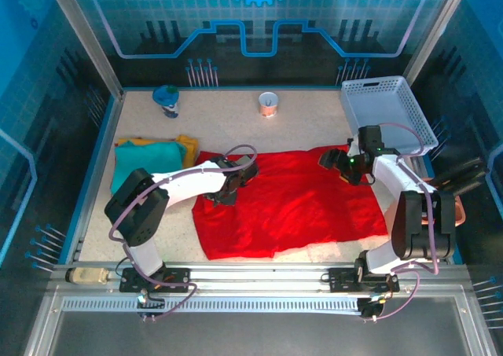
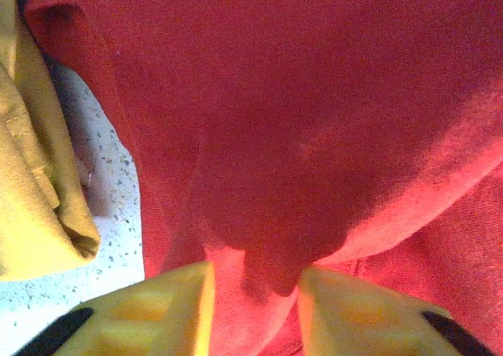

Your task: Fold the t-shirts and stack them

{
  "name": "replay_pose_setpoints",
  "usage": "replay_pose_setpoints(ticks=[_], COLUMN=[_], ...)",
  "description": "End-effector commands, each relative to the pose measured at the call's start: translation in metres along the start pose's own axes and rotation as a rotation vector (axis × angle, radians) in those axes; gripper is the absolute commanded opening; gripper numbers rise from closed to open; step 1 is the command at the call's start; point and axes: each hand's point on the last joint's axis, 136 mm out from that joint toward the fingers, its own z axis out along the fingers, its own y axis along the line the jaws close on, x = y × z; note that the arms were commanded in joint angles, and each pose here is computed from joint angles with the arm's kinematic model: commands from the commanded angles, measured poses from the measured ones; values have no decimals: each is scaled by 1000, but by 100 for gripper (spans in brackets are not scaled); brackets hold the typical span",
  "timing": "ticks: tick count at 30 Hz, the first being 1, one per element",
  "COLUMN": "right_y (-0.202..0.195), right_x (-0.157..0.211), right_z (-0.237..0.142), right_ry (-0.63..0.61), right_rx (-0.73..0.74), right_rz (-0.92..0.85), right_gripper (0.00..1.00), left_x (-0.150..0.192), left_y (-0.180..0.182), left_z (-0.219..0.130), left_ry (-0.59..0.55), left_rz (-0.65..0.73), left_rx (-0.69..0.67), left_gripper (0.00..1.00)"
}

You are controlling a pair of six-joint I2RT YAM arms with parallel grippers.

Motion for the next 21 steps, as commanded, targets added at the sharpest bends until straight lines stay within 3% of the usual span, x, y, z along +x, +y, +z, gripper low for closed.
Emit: replay_pose_setpoints(ticks=[1,5,10,21], right_y=[4,4,0,-4], right_x=[6,6,8,9], right_z=[6,5,5,7], right_ry=[29,30,33,41], right_rx=[-21,-20,-15,-19], right_rz=[-2,-4,2,11], right_gripper=[84,84,84,83], left_x=[1,-2,-17,-86], left_y=[4,4,9,27], left_z=[2,5,0,-7], left_ry=[3,8,2,-77], left_rz=[21,39,70,82], left_rx=[-15,-10,22,71], left_gripper=[18,0,0,0])
